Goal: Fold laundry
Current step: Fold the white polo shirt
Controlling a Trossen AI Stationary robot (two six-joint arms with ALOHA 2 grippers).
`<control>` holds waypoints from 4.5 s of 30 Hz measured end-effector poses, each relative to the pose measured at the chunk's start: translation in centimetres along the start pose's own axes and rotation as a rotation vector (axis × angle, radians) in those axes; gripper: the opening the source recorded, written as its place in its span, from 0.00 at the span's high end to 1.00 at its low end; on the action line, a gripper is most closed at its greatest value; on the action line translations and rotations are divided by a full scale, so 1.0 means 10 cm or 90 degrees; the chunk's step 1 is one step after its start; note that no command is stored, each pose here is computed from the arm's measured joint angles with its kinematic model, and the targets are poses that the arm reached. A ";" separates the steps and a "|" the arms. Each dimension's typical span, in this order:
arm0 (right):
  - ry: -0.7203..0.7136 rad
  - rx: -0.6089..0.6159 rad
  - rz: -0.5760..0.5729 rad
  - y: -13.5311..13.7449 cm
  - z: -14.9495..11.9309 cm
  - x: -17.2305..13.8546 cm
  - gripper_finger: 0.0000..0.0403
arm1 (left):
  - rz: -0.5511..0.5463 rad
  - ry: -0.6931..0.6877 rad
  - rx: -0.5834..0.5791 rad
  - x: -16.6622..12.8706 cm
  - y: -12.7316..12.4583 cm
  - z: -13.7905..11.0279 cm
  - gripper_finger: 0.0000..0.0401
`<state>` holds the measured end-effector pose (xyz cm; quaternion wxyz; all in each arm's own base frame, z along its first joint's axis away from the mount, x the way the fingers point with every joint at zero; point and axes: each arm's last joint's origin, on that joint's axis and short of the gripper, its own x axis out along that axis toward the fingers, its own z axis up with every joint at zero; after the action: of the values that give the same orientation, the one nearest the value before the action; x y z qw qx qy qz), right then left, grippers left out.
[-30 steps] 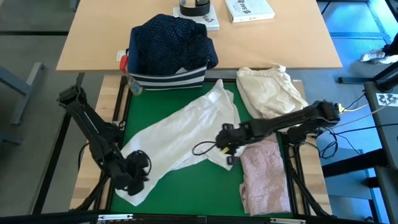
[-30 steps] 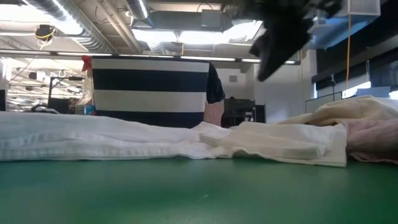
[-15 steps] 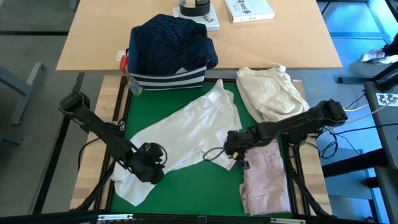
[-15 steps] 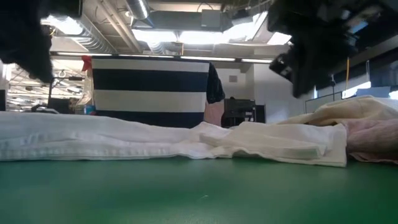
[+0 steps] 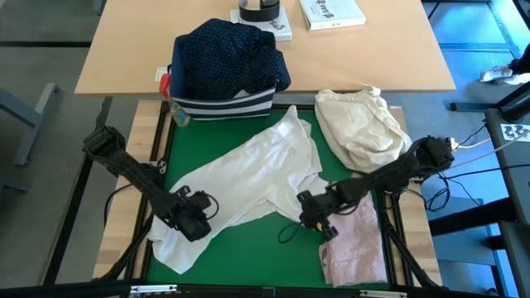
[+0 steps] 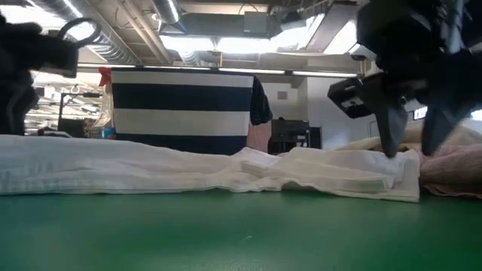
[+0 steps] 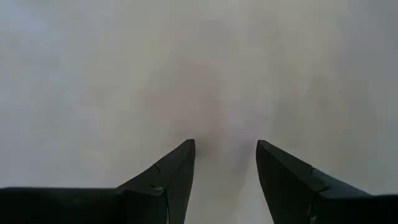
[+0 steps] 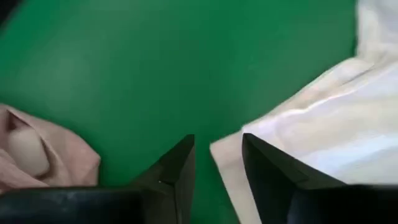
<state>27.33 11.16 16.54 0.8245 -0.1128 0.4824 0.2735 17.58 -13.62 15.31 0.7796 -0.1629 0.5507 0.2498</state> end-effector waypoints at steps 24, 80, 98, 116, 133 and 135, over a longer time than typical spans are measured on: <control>0.081 -0.017 -0.125 -0.03 -0.09 0.24 0.95 | 0.025 -0.008 0.000 0.10 0.10 -0.11 0.58; 0.094 0.055 -0.049 0.03 0.39 -0.46 0.62 | -0.112 0.070 0.055 -0.37 -0.21 0.06 0.58; 0.081 0.224 -0.210 -1.07 -0.35 0.07 0.66 | -0.125 0.194 0.059 -0.14 -0.29 -0.58 0.58; 0.002 0.206 -0.238 -1.14 -0.04 -0.53 0.69 | -0.229 0.287 0.028 -0.66 -0.25 -0.32 0.58; 0.012 0.266 -0.263 -1.24 -0.65 -0.34 0.69 | -0.007 0.056 -0.170 -0.04 0.34 0.13 0.58; 0.038 0.270 -0.270 -1.26 -0.75 -0.33 0.69 | 0.018 0.096 -0.181 0.12 0.46 0.12 0.58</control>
<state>27.62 -3.68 14.54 0.8540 -0.0443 0.5183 -0.0147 16.20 -8.96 14.68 0.7016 -0.2824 0.5687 0.3234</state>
